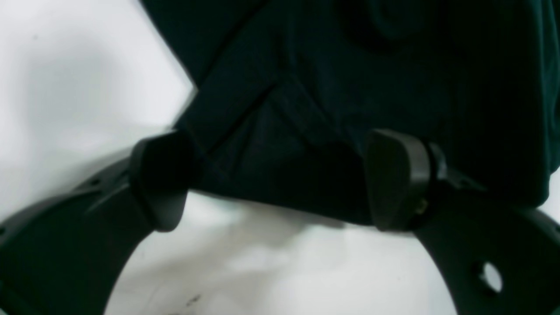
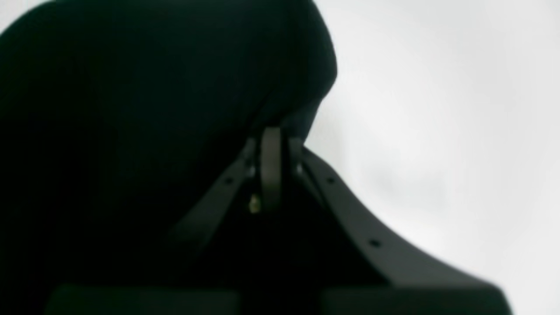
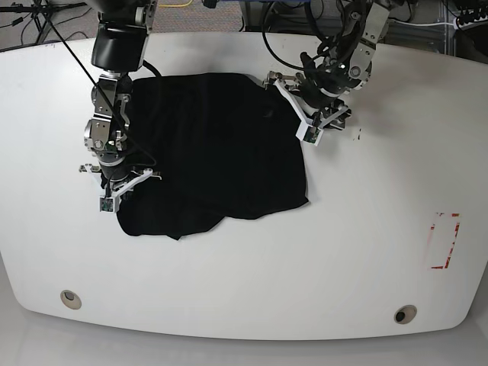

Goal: Fold the T-shirt properly
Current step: 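Move the left gripper to the opposite edge of the T-shirt and grasp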

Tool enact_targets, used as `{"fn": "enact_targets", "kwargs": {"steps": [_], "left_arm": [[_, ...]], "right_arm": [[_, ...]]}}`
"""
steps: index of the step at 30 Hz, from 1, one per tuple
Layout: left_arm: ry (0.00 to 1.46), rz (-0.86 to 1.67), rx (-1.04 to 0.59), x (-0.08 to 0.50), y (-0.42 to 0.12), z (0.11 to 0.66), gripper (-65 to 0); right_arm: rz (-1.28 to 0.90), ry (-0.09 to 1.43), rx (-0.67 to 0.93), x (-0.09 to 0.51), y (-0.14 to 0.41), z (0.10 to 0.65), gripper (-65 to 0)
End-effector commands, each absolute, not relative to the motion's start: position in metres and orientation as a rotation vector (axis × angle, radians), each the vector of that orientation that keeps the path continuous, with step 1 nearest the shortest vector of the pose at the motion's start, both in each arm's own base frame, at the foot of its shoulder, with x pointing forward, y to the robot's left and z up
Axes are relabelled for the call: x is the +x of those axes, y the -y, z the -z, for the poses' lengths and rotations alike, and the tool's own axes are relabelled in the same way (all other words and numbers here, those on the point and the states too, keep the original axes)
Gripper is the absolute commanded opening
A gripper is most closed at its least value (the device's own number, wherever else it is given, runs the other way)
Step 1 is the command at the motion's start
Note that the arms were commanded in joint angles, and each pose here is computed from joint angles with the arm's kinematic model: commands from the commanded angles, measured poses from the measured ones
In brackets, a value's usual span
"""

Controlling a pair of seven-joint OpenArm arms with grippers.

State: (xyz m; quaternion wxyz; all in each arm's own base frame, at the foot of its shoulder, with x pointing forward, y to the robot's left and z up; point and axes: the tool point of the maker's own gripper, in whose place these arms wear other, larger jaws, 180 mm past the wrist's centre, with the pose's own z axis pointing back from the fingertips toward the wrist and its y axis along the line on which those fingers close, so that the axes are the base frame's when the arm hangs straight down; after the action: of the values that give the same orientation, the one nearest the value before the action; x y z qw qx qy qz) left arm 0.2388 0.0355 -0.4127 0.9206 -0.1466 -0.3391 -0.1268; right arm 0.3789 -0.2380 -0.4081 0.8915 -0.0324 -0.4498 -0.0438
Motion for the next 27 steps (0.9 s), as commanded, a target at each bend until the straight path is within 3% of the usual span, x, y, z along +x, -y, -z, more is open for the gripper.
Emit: {"fn": "enact_targets", "kwargs": {"steps": [1, 11, 14, 18, 20, 23, 27], "left_arm": [[0.675, 0.267, -0.288, 0.237, -0.041, 0.416, -11.8], [0.667, 0.278, -0.262, 0.237, -0.052, 0.42, -14.9], [0.665, 0.288, -0.255, 0.237, -0.054, 0.42, -24.9], [0.665, 0.288, -0.253, 0.237, -0.055, 0.42, -47.2], [0.666, 0.287, -0.252, 0.238, -0.056, 0.42, -55.0], [0.666, 0.287, -0.252, 0.238, -0.056, 0.42, -62.4], [0.676, 0.283, -0.255, 0.239, -0.056, 0.417, -63.2]], "right_arm": [[0.09, 1.0, -0.069, 0.392, 0.239, 0.388, -65.0], [0.088, 0.988, -0.064, 0.387, 0.233, 0.394, -65.0], [0.089, 0.99, -0.062, 0.387, 0.232, 0.393, -65.0], [0.085, 1.012, -0.063, 0.388, 0.231, 0.385, -65.0], [0.088, 1.013, -0.056, 0.385, 0.228, 0.386, -65.0], [0.083, 1.035, -0.057, 0.387, 0.224, 0.379, -65.0], [0.074, 1.042, -0.063, 0.381, 0.223, 0.371, -65.0]]}}
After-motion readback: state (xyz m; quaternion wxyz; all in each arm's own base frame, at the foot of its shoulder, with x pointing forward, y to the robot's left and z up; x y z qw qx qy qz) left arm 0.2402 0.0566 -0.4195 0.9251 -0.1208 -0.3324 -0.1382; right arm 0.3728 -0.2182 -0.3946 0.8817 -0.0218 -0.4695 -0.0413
